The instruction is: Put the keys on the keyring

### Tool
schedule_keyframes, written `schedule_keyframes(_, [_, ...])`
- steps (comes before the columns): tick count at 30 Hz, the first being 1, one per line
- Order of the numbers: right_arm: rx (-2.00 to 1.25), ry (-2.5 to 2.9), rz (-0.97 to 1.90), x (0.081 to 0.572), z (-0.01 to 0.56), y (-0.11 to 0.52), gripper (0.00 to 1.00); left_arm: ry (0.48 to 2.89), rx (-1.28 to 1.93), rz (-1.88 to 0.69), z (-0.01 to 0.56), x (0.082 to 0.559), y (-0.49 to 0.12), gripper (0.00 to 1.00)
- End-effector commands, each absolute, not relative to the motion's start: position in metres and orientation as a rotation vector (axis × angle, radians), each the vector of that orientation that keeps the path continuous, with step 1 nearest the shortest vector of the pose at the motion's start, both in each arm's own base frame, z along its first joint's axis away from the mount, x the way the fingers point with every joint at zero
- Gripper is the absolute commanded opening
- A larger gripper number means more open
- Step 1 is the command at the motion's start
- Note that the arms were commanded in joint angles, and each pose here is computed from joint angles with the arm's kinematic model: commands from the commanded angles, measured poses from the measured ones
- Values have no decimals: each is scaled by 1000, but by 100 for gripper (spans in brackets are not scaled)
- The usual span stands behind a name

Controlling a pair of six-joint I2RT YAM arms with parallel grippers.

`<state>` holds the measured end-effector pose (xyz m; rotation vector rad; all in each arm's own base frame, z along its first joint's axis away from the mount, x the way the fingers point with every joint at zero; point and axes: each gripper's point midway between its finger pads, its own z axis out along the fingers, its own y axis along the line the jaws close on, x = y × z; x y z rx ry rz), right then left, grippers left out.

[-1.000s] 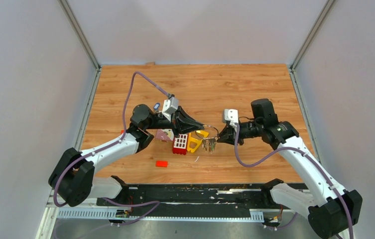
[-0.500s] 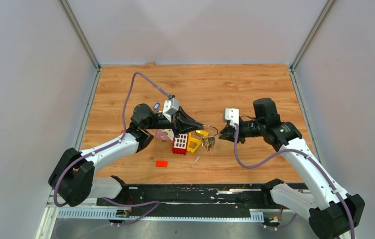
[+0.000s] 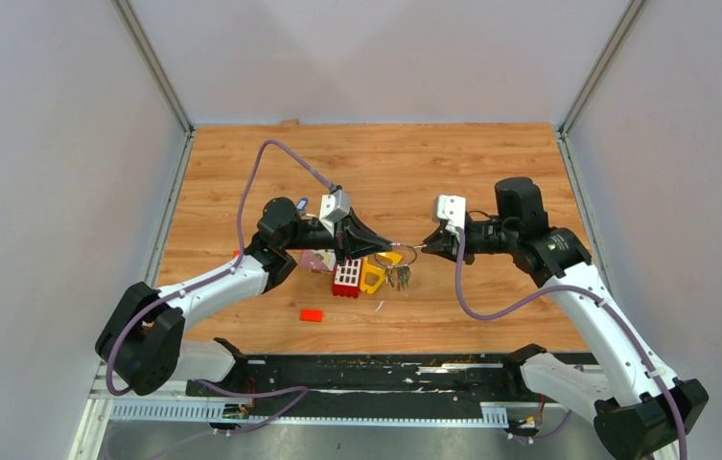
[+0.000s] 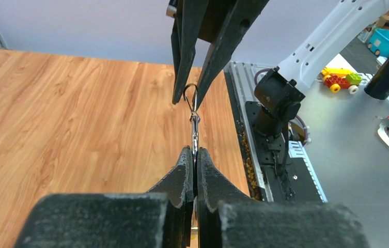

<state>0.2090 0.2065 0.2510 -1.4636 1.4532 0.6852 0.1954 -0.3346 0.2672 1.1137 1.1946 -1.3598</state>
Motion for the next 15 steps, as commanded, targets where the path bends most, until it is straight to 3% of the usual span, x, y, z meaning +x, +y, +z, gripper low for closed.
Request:
schedule_keyframes(1, [-1421,1398,717,217,278,217,13,1165,1130,-1344,269,196,-338,0])
schedule_keyframes(15, [-1401,1389,829,224,280,247,12,1170,1152,-1365,262,192,-342,0])
